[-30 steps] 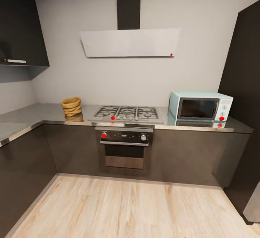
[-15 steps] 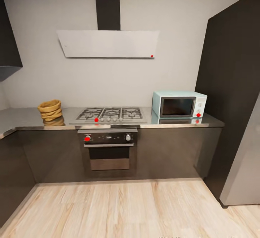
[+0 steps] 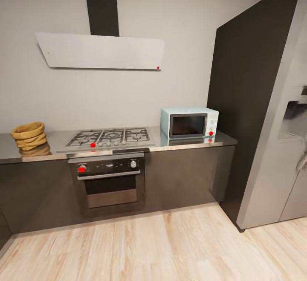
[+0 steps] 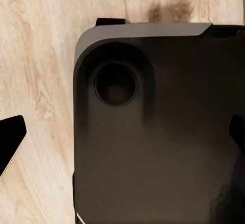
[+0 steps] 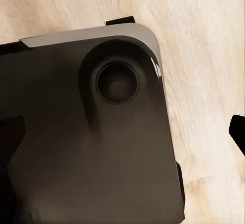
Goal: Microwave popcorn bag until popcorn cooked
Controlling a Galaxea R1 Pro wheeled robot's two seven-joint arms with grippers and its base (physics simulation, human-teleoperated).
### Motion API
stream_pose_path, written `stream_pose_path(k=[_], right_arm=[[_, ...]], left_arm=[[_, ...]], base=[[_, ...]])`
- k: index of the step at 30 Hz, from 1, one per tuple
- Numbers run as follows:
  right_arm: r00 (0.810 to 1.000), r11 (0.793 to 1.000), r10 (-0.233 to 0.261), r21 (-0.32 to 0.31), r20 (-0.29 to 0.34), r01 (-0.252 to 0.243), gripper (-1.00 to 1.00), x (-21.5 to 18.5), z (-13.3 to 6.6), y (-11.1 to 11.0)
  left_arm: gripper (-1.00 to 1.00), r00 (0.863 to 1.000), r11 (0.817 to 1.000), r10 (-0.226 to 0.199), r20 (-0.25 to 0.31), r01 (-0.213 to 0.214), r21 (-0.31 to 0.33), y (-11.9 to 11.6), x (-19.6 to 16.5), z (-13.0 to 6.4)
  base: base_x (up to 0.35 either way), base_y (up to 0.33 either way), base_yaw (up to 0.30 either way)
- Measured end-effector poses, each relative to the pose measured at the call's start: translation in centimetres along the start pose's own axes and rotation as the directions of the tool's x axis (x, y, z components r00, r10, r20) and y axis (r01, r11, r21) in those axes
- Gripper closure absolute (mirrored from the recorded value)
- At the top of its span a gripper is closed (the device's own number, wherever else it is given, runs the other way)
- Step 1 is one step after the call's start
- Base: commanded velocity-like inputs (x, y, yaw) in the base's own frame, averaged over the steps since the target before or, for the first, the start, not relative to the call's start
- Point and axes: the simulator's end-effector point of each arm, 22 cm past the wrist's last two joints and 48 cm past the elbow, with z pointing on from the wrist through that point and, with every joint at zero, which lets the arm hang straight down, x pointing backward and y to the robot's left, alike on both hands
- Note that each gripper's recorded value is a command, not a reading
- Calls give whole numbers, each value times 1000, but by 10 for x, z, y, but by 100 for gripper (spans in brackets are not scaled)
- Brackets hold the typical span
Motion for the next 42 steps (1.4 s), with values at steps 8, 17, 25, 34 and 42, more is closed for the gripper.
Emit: stream_pose_path(k=[8, 17, 25, 34, 42], right_arm=[[1000, 1000, -23, -9, 0, 23, -100, 0, 0, 3], [995, 995, -102, -20, 5, 102, -100, -1, 0, 7], [995, 995, -103, -20, 9, 103, -100, -2, 0, 8], [995, 994, -103, -22, 12, 103, -100, -4, 0, 9], [995, 994, -102, -22, 15, 102, -100, -5, 0, 9]], left_arm=[[-100, 1000, 1000, 0, 4, 0, 0, 0, -1, 0], [-100, 1000, 1000, 0, 8, 0, 0, 0, -3, 0], [-100, 1000, 1000, -1, 12, 1, 1, 0, -5, 0], [-100, 999, 999, -47, 15, 47, 4, -2, -6, 0], [-100, 999, 999, -51, 18, 51, 6, -4, -7, 0]], base=[[0, 0, -290], [0, 0, -290], [0, 0, -290], [0, 0, -290], [0, 0, -289]])
